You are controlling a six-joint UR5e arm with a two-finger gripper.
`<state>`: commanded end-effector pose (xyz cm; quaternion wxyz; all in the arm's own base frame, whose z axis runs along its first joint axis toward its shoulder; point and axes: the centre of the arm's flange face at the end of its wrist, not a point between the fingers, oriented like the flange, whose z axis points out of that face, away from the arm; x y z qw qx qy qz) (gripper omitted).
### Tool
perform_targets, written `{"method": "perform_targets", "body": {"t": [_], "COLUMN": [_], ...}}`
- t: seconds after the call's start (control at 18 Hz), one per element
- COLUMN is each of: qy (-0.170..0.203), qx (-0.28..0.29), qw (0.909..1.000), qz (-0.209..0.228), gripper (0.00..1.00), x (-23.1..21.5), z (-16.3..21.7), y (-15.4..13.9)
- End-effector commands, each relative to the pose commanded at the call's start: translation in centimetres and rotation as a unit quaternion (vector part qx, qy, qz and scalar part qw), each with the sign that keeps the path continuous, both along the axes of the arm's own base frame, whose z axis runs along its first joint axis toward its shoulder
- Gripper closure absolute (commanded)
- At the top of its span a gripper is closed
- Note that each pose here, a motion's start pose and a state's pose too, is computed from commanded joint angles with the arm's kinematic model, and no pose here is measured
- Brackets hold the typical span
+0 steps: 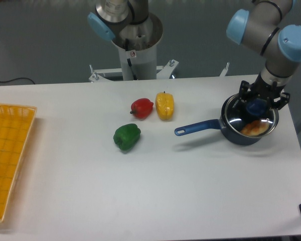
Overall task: Close the pot lid
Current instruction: 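Settle the lid on the saucepan and open the gripper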
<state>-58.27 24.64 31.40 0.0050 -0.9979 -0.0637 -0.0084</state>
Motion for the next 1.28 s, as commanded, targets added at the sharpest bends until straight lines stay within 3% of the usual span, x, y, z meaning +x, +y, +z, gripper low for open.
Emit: {"method": "perform_targets", "body": {"t": [1.28], "qy": [-0.004], "qx": [-0.001], "qw": [1.0], "qz": [0.003], "gripper": [0.45], "x": [0.7], "z": [-1.7], "y": [-0.7]}}
